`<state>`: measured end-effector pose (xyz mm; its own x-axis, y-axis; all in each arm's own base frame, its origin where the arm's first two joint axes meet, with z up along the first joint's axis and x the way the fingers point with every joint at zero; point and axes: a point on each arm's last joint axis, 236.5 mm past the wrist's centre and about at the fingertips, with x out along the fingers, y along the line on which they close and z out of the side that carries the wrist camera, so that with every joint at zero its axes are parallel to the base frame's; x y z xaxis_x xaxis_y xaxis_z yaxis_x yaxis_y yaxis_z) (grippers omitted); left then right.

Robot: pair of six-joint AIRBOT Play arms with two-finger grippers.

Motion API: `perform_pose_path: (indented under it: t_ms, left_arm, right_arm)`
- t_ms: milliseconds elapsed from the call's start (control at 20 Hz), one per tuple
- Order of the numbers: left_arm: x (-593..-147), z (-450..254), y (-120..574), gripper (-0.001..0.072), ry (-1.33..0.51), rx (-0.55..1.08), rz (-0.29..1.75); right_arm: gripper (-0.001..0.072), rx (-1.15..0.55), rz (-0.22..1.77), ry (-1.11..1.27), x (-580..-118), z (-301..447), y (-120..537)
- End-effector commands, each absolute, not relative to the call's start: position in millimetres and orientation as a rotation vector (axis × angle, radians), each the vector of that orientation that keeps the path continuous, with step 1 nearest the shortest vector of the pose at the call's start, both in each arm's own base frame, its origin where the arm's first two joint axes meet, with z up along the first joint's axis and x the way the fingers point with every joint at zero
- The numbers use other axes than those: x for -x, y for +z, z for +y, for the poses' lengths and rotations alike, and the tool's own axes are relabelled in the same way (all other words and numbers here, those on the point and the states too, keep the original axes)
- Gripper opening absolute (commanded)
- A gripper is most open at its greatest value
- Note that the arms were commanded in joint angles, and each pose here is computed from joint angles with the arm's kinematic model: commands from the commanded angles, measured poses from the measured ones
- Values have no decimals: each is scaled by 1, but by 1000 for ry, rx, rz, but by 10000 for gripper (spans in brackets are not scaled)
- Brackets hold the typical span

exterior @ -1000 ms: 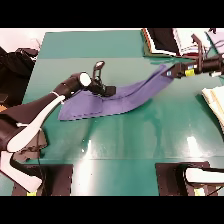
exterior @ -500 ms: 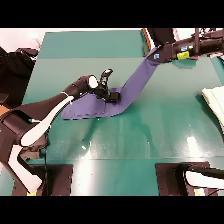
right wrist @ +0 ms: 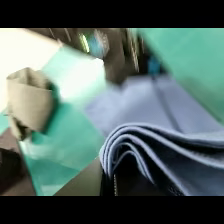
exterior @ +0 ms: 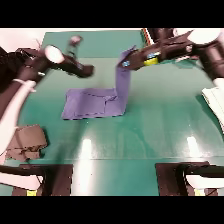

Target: Fold the shirts.

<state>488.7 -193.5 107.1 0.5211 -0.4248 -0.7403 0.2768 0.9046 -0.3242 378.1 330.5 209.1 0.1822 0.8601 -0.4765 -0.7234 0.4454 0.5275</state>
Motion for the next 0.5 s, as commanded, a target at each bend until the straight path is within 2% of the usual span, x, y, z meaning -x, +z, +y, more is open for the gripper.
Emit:
perform_pose_path:
  t_ms: [0,50,100,150,200,300,350,450]
  left_arm:
    - [-477,-92,197,25,-251,111,758]
    - [-471,-74,218,26,-219,114,711]
    - [-463,-59,236,25,-194,116,670]
    - [-457,-49,250,26,-174,120,641]
    - [-451,-41,259,25,-160,123,623]
    - [-444,-36,262,25,-154,111,627]
    - [-441,-36,259,25,-157,109,644]
    - [-437,-42,255,25,-173,110,667]
  right_arm:
    - [16,-218,774,1263,-365,426,184]
    - [17,-198,760,1300,-362,459,173]
    - [97,-178,736,1329,-358,488,165]
    - [365,-170,714,1353,-355,513,159]
    - [436,-160,702,1370,-353,528,156]
    - [397,-160,723,1379,-354,529,153]
    - [280,-119,760,1371,-355,515,146]
    - [266,-55,854,1309,-365,472,128]
